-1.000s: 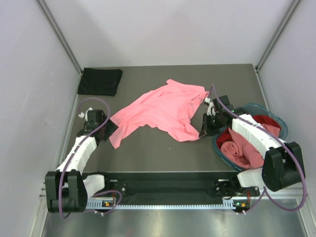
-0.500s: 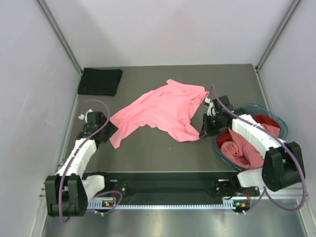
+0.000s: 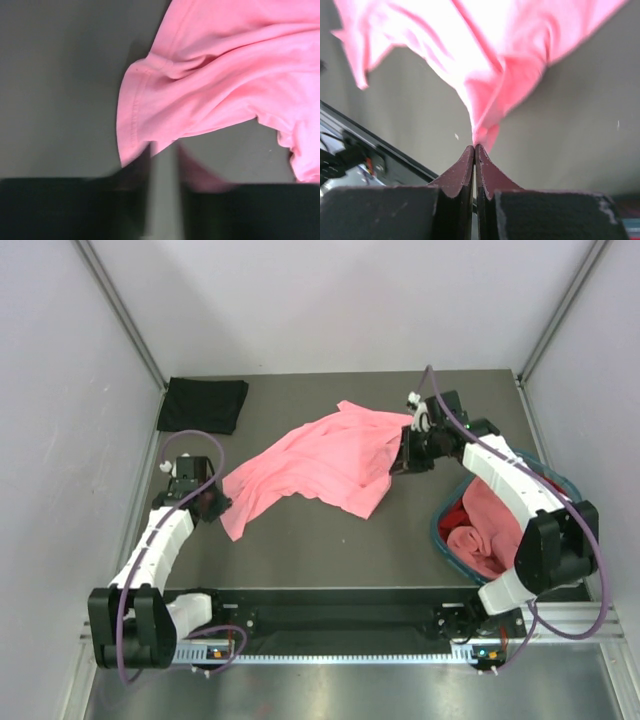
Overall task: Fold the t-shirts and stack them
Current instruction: Flatten the tshirt out
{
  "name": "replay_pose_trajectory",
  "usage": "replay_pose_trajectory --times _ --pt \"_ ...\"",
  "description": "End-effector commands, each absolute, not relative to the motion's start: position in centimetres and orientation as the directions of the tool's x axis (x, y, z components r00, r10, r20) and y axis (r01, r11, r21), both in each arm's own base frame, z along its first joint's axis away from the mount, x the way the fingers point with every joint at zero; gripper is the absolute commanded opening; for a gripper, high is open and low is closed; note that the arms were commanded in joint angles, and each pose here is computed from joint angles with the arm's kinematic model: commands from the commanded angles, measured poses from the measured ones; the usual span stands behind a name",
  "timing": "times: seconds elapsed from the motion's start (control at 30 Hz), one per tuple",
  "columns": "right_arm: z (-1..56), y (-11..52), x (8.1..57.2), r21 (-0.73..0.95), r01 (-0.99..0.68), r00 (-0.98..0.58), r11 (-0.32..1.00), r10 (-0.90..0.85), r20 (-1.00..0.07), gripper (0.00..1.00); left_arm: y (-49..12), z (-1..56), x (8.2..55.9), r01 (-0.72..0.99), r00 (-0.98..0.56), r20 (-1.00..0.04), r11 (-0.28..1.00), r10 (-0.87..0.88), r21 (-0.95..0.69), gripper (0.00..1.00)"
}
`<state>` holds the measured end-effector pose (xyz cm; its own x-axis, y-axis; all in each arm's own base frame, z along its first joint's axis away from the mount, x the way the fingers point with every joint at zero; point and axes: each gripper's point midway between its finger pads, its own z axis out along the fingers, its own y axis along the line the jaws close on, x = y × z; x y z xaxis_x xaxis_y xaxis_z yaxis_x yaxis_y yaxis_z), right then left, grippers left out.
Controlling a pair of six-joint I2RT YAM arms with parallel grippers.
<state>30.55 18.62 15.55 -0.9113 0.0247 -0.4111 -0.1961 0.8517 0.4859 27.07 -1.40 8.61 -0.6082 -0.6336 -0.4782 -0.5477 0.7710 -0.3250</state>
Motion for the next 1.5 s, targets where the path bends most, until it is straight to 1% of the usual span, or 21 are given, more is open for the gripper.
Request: replay_pose_trajectory --times 0.0,0.07,0.1,0.13,0.23,0.43,0.57,0.6,0.7,0.8,0.97,1.1,1.3,1.47 --pt "19.6 20.1 33.6 0.535 -0.229 -0.875 0.813 0.069 -0.479 0.0 -1.5 9.9 27.5 -0.548 -0.595 -0.484 0.764 -0.642 -0.34 0.44" --pt "21.1 20.8 34.9 0.543 -0.245 -0.863 0.803 0.075 -0.5 0.0 -1.2 9.7 27.0 -0.563 -0.591 -0.485 0.76 -0.645 -0.324 0.63" --pt "21.6 21.2 35.1 0.542 -0.252 -0.858 0.802 0.074 -0.508 0.0 -0.9 9.6 26.6 -0.571 -0.584 -0.493 0.758 -0.645 -0.315 0.74" --pt "22.0 21.5 35.4 0.54 -0.262 -0.852 0.8 0.071 -0.519 0.0 -0.6 9.6 26.4 -0.578 -0.58 -0.501 0.758 -0.643 -0.303 0.88" --pt "23.1 22.9 36.2 0.541 -0.289 -0.841 0.79 0.06 -0.538 0.0 -0.1 9.4 25.2 -0.586 -0.591 -0.504 0.765 -0.629 -0.267 0.94" --pt "26.3 24.6 37.1 0.532 -0.337 -0.812 0.777 0.047 -0.582 0.0 -0.2 9.3 24.4 -0.579 -0.587 -0.514 0.768 -0.626 -0.274 0.94" --pt "27.8 23.7 37.0 0.51 -0.345 -0.788 0.788 0.052 -0.614 0.0 -1.0 6.6 22.7 -0.571 -0.647 -0.465 0.788 -0.604 -0.228 0.94" --pt "27.8 23.5 36.8 0.508 -0.344 -0.789 0.79 0.05 -0.612 0.0 -1.2 5.2 21.4 -0.57 -0.673 -0.44 0.796 -0.595 -0.204 0.94" --pt "27.2 22.5 36.2 0.501 -0.327 -0.793 0.801 0.055 -0.606 0.0 -1.2 2.4 18.7 -0.577 -0.707 -0.393 0.801 -0.588 -0.16 0.94" --pt "26.0 21.4 35.3 0.495 -0.304 -0.804 0.814 0.06 -0.592 0.0 -1.1 0.8 17.2 -0.586 -0.732 -0.346 0.801 -0.587 -0.118 0.94" --pt "23.9 20.2 34.1 0.495 -0.275 -0.825 0.824 0.062 -0.561 0.0 -1.2 0.3 17.5 -0.594 -0.757 -0.291 0.802 -0.585 -0.069 0.94" --pt "23.2 19.9 33.8 0.495 -0.264 -0.831 0.828 0.065 -0.553 0.0 -1.3 0.4 18.0 -0.588 -0.764 -0.284 0.806 -0.579 -0.063 0.94" --pt "22.6 19.8 34.0 0.495 -0.26 -0.837 0.829 0.062 -0.543 0.0 -1.4 0.1 18.8 -0.589 -0.778 -0.247 0.807 -0.577 -0.031 0.94" --pt "22.1 19.9 33.9 0.497 -0.261 -0.841 0.828 0.057 -0.537 0.0 -1.6 -0.5 18.4 -0.581 -0.793 -0.22 0.814 -0.568 -0.008 0.94"
